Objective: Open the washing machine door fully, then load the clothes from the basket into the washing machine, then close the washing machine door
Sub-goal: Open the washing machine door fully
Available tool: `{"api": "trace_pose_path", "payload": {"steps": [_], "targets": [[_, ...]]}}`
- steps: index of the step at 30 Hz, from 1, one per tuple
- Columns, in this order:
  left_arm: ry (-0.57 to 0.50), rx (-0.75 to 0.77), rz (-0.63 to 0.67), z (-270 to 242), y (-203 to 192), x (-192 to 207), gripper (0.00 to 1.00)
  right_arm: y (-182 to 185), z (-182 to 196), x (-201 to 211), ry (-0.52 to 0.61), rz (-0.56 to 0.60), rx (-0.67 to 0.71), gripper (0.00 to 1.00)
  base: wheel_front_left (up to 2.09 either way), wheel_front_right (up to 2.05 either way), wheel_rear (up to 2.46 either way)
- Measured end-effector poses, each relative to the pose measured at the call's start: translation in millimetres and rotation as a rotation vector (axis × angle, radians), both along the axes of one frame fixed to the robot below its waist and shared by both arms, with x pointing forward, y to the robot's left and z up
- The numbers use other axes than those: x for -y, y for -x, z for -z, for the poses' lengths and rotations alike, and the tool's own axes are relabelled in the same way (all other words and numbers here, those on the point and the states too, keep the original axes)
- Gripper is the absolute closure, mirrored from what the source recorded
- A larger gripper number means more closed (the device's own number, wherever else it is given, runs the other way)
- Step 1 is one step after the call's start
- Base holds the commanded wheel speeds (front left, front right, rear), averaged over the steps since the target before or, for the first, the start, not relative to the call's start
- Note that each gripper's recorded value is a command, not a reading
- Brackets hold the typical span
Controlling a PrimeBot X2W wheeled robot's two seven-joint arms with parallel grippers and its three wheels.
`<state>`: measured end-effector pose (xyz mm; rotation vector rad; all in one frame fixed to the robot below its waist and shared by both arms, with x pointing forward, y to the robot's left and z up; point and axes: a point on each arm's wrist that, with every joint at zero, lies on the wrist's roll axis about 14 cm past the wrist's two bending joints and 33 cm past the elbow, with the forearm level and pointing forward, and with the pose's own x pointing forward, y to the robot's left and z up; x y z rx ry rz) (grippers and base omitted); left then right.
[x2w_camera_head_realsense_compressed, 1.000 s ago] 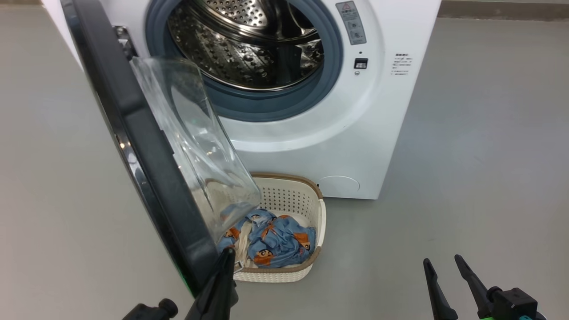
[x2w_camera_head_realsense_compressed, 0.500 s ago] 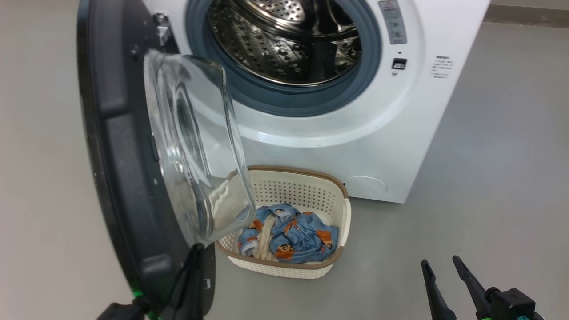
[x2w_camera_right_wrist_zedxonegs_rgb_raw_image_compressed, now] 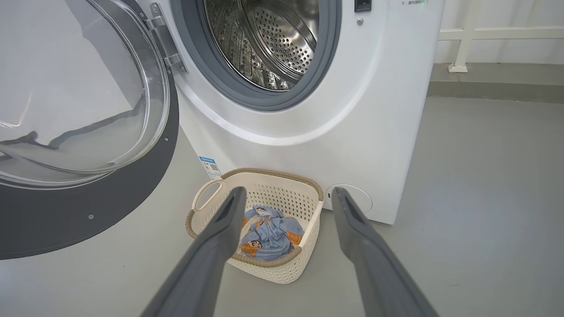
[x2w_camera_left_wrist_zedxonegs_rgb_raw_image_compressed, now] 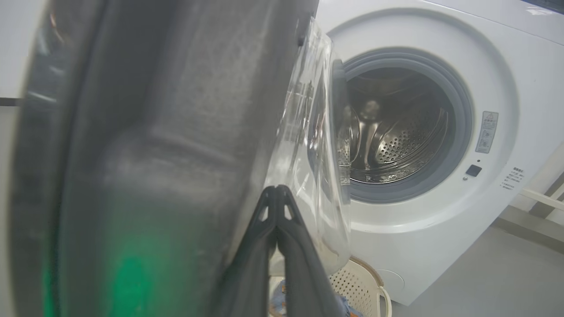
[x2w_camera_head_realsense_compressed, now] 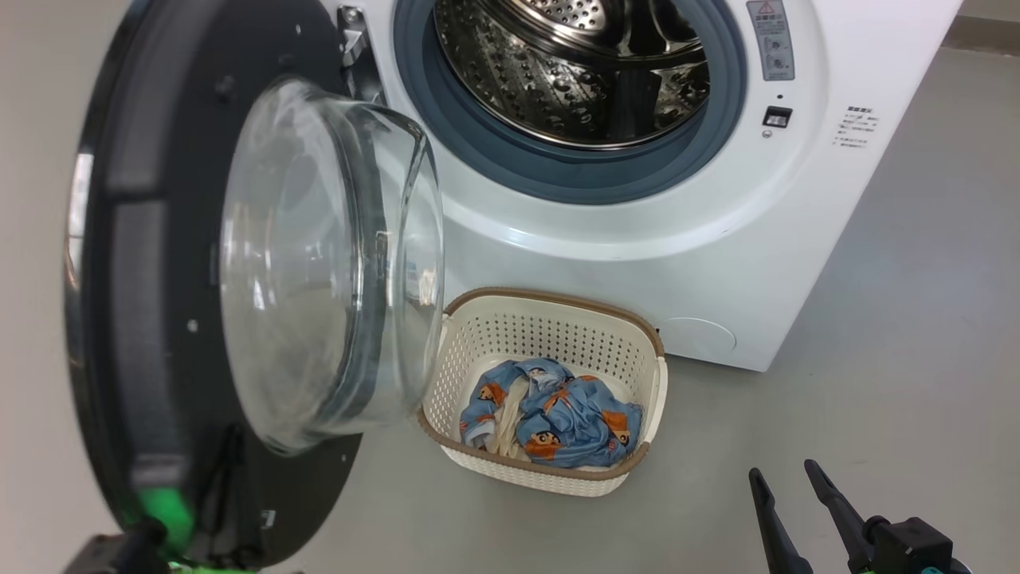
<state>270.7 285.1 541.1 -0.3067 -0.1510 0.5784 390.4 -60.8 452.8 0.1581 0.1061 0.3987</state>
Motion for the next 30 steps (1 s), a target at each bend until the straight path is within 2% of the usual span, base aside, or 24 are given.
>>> {"api": "trace_pose_path", "payload": {"steps": [21, 30], "targets": [[-0.057, -0.094, -0.270, 24, 9, -111, 1.00, 6, 4, 6, 0.013, 0.007, -0.012, 0.00, 0.00, 0.00, 0.00], [-0.106, -0.177, -0.283, 36, 9, -142, 1.00, 11, 1, 12, 0.015, 0.024, -0.004, 0.00, 0.00, 0.00, 0.00]]}}
